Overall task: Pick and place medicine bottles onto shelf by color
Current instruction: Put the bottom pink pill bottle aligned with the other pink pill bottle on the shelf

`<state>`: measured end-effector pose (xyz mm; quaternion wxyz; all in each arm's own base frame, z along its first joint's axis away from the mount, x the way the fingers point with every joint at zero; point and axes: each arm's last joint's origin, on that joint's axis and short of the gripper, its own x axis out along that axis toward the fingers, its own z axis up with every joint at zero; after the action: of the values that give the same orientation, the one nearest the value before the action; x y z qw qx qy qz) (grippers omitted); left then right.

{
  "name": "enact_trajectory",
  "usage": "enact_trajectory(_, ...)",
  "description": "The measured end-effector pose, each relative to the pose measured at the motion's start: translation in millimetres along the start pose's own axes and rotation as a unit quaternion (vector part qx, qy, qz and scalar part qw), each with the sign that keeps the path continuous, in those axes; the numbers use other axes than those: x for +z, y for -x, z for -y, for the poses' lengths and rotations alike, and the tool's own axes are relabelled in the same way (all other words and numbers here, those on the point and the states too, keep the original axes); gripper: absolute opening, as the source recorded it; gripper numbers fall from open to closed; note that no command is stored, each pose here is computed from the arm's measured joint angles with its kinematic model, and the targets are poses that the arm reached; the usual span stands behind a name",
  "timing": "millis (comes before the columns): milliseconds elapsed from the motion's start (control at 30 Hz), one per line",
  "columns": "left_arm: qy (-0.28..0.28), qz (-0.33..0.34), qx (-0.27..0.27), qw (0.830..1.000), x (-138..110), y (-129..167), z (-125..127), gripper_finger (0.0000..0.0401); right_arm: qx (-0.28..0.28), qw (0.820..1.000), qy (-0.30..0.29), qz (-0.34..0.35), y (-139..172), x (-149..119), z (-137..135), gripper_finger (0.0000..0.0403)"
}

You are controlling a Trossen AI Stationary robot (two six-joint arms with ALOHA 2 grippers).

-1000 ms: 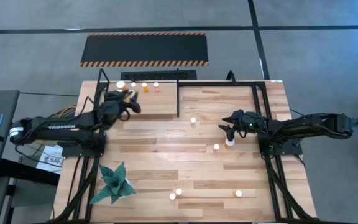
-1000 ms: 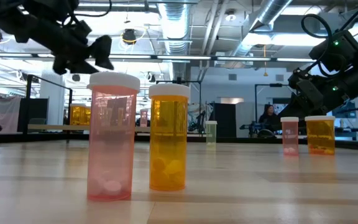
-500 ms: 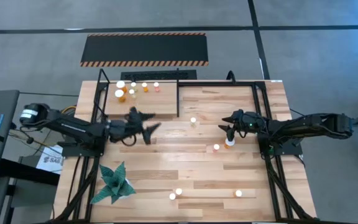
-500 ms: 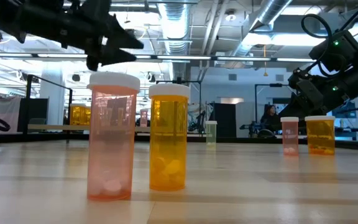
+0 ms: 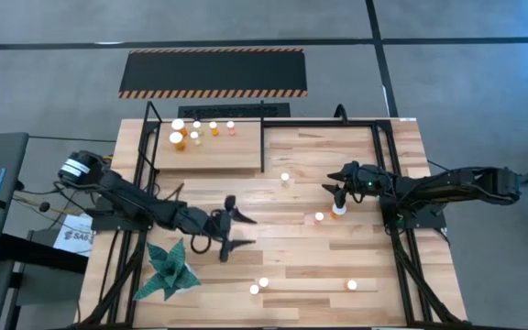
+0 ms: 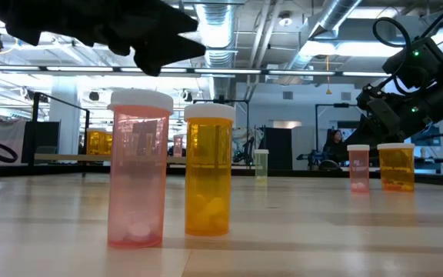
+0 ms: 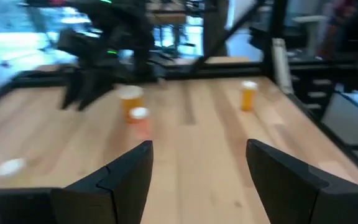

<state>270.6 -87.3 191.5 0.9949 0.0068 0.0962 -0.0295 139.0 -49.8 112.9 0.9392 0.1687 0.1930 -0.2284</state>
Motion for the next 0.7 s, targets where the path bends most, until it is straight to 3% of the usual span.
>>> enact_trajectory(233, -0.023, -0.013, -0.080, 0.996, 3.2, -26.0, 35.8, 0.0246, 0.000, 1.000, 0.000, 0.000, 0.0, -0.1, 0.0, 0.0256)
enact_trajectory(433, -0.061, -0.037, -0.099, 0.993, 14.4, -48.9, 59.0, 0.0246, 0.000, 1.000, 0.000, 0.000, 0.0, -0.1, 0.0, 0.0256)
enact_trajectory(700, -0.090, -0.057, -0.119, 0.987, 16.2, -52.2, 68.3, 0.0246, 0.000, 1.000, 0.000, -0.001, 0.0, -0.1, 0.0, 0.0256)
